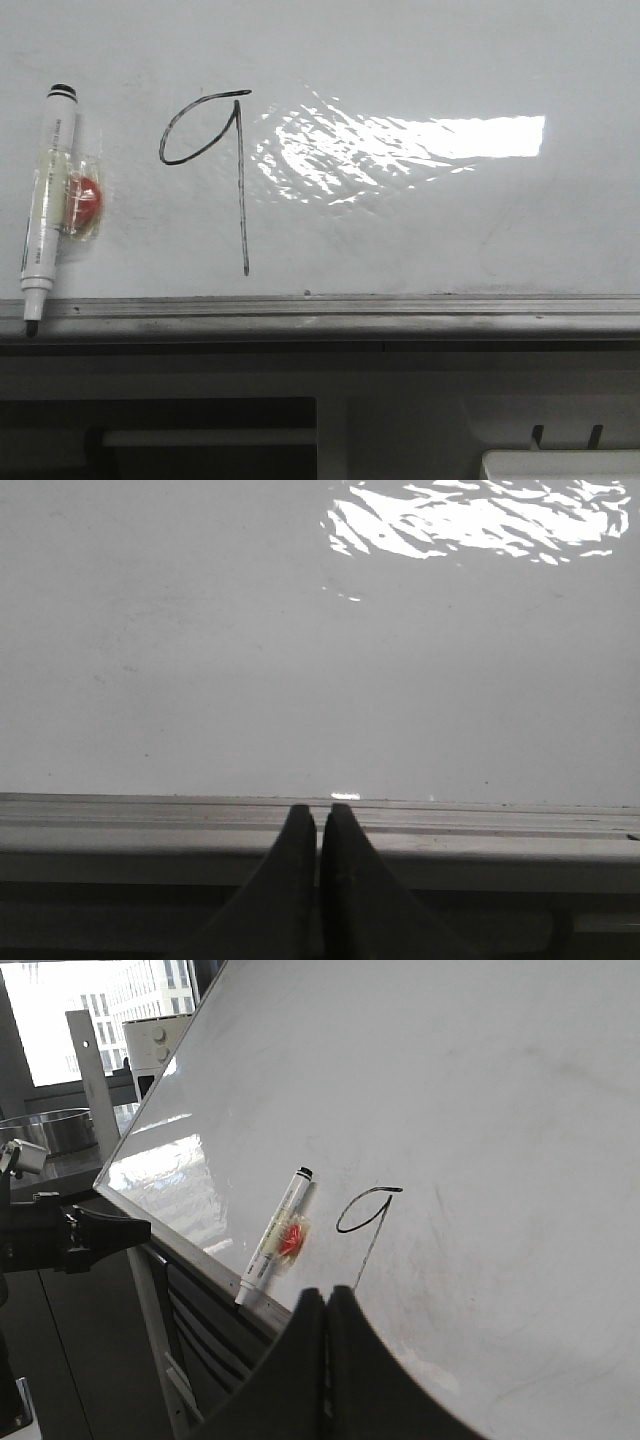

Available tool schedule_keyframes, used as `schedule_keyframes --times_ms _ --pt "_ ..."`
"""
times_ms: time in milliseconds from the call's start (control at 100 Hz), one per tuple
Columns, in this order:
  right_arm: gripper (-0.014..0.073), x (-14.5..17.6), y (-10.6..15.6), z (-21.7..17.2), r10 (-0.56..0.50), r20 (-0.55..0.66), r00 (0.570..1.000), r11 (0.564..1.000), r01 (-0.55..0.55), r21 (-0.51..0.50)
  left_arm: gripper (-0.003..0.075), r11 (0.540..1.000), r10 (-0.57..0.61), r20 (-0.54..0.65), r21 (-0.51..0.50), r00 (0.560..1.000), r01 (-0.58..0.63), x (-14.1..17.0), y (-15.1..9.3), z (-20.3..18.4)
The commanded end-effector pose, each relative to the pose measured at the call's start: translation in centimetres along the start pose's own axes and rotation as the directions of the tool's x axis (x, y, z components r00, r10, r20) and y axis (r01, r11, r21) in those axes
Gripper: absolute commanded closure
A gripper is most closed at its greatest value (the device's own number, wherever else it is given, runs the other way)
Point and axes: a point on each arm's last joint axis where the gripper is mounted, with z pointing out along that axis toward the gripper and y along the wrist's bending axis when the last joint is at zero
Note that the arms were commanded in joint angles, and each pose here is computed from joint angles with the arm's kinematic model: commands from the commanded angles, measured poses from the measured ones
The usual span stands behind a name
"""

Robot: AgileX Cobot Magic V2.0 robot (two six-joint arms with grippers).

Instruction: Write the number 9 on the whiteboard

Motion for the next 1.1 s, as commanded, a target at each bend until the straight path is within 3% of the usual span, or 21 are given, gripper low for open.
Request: schedule_keyframes --times_ms 0,770,940,1090 --pt "0.0665 -1.5 0.0 0.0 -0.019 0.097 0.995 1.000 0.019 0.006 0.0741 1.000 -0.013 0.038 0.000 0.999 0.013 0.7 0.1 0.2" --pt "0.0665 -1.4 -0.1 0.0 -0.022 0.099 0.995 1.000 0.021 0.018 0.0741 1.000 -0.013 0.038 0.000 0.999 0.013 0.7 0.1 0.2" --pt "0.0665 -0.9 -0.3 0.1 -0.034 0.206 0.978 0.999 0.028 0.031 0.0740 1.000 -0.013 0.038 0.000 0.999 0.013 0.7 0.1 0.2" --pt "0.0665 0.0 -0.2 -0.1 -0.186 0.329 0.926 0.982 0.170 0.077 0.0740 1.000 -0.013 0.038 0.000 0.999 0.013 0.7 0.1 0.2"
